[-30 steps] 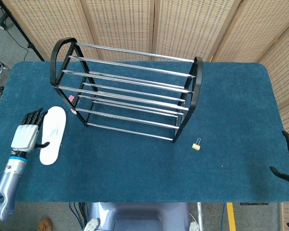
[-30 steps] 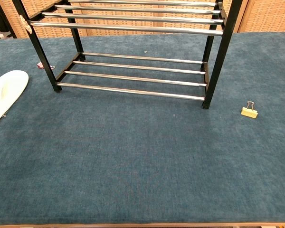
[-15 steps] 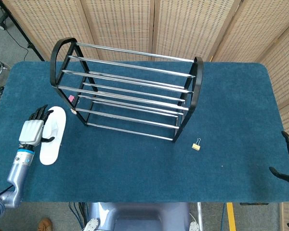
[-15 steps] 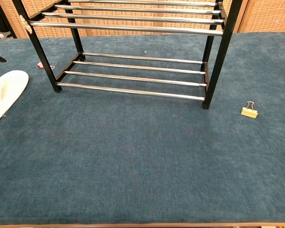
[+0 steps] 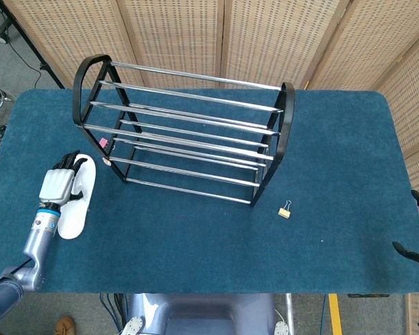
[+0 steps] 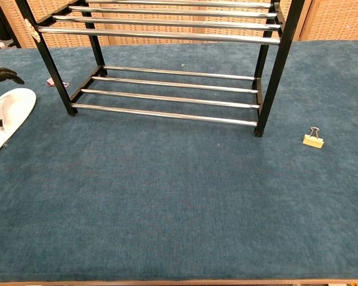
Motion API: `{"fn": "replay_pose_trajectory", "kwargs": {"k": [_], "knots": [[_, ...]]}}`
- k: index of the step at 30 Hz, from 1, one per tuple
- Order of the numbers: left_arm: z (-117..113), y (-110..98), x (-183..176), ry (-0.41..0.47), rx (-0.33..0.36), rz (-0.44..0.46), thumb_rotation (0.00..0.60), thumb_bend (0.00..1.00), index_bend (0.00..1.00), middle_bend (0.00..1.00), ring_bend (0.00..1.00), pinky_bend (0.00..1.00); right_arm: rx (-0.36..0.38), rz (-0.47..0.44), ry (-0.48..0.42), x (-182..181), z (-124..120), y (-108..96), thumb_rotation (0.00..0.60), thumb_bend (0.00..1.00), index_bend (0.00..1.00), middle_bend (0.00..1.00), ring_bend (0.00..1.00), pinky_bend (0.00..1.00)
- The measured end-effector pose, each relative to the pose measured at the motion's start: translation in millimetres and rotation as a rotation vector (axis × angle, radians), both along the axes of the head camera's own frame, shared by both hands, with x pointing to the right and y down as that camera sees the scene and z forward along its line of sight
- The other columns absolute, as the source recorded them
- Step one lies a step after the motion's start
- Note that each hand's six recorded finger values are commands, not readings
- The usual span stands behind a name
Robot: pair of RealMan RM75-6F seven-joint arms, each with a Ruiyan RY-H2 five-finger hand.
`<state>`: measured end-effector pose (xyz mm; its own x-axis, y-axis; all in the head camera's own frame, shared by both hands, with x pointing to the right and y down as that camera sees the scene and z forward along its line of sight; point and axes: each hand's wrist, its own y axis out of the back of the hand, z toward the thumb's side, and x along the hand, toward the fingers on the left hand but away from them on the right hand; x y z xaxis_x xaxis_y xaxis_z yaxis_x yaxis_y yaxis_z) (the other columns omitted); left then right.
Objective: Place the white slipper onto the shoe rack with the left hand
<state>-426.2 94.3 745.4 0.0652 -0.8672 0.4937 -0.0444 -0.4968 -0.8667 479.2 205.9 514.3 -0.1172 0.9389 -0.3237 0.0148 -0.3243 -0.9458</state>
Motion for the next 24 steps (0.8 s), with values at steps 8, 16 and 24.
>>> {"fn": "replay_pose_trajectory", "kwargs": {"k": [8,16,24], "knots": [[-5,0,-6,-0.02,0.047,0.003,0.6,0.28,0.35,0.26,0.24,0.42,-0.006,0.002,-0.006,1,1,0,0.6,0.0,0.0,0.0,0.0,0.0],[-5,6,-13,-0.019,0.049,0.003,0.6,0.43,0.54,0.42,0.34,0.51,-0.013,-0.002,-0.016,-2,2,1,0.6,0.0,0.0,0.0,0.0,0.0],[-7,8,-9,0.021,0.059,0.014,0.6,0.51,0.65,0.51,0.42,0.57,-0.013,-0.003,-0.023,-2,2,1,0.6,0.0,0.0,0.0,0.0,0.0]]}}
